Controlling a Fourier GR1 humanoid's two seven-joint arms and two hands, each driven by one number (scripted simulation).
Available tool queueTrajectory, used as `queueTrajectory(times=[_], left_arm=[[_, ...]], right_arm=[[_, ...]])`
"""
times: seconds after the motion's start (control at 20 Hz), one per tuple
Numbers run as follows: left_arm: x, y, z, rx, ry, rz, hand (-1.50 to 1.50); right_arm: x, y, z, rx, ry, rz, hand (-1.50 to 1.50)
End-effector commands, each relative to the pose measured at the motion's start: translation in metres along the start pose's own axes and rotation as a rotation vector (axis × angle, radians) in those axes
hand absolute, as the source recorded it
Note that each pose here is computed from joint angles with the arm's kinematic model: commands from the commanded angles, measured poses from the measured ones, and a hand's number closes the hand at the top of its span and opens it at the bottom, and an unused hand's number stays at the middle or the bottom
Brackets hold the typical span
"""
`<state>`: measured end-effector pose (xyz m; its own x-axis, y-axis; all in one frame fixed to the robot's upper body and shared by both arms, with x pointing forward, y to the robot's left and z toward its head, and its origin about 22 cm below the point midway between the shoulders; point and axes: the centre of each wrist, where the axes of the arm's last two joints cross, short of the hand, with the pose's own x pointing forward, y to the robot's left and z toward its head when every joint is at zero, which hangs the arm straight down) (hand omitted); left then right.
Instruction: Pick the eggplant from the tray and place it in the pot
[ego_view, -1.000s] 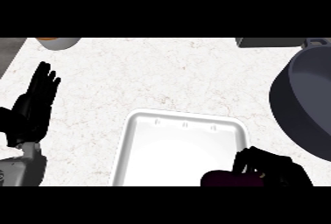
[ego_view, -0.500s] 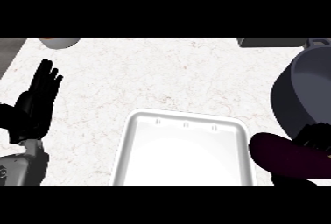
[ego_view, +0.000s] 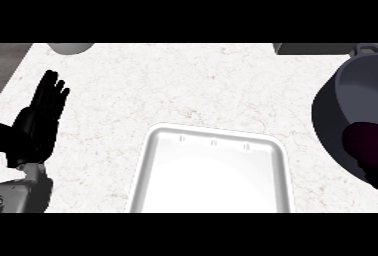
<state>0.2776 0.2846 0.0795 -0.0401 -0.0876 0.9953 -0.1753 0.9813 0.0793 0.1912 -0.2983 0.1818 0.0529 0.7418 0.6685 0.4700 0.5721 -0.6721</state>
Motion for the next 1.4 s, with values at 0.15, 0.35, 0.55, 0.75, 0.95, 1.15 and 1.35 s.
queueTrajectory(times=[0.15, 0.35, 0.55, 0.75, 0.95, 1.15, 1.35], left_arm=[[-0.011, 0.003, -0.009, -0.008, 0.009, 0.018, 0.0], [0.009, -0.014, -0.009, -0.03, -0.015, -0.002, 0.0], [-0.005, -0.025, 0.001, -0.017, -0.002, 0.016, 0.0], [-0.007, -0.011, 0.001, -0.04, 0.001, -0.007, 0.0], [0.005, -0.009, -0.006, -0.025, 0.006, -0.002, 0.0], [0.003, -0.006, 0.004, -0.026, 0.0, 0.011, 0.0], [-0.002, -0.015, -0.004, -0.014, -0.009, 0.008, 0.0]], right_arm=[[-0.057, -0.033, -0.057, -0.051, 0.04, -0.196, 1.5], [-0.094, -0.023, -0.06, -0.118, 0.015, 0.293, 1.5], [-0.114, 0.003, -0.078, -0.149, 0.059, 0.4, 1.5], [-0.157, 0.016, -0.11, -0.109, 0.066, 0.395, 1.5], [-0.178, 0.045, -0.115, -0.036, 0.119, 0.335, 1.5], [-0.199, 0.044, -0.116, 0.038, 0.266, 0.193, -1.5], [-0.208, 0.057, -0.112, 0.152, 0.184, 0.05, -1.5]])
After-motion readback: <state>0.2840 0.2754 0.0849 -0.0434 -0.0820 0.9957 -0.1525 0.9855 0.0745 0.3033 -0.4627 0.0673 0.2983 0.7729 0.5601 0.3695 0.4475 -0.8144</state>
